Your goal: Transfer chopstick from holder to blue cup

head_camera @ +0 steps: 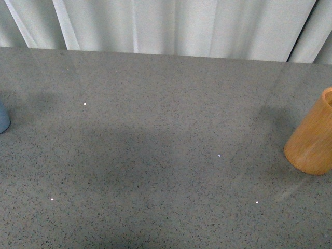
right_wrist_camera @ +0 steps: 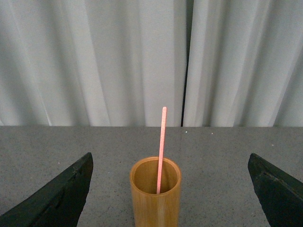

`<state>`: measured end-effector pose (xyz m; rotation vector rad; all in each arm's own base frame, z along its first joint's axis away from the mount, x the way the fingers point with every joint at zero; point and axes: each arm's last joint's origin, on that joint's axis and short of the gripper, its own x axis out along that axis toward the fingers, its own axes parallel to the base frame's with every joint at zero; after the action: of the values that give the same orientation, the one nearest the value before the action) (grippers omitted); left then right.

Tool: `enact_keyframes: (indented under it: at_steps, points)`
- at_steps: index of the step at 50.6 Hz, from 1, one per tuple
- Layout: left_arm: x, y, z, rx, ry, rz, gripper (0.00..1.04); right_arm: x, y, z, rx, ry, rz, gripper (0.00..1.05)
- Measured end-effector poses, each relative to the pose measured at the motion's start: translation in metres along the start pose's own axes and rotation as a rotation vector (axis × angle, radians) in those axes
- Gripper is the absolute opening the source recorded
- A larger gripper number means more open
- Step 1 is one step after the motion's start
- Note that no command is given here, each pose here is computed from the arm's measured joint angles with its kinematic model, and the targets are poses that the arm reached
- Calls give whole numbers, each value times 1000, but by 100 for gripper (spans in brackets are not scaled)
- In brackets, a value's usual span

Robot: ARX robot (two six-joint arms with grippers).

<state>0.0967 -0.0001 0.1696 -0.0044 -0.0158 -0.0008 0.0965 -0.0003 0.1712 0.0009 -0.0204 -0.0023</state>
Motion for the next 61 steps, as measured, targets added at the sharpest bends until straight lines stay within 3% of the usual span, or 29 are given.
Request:
enact_keyframes:
  at_steps: [61]
  points:
    - [0,0,0,0,0,0,98,0,0,0,0,0,0,95]
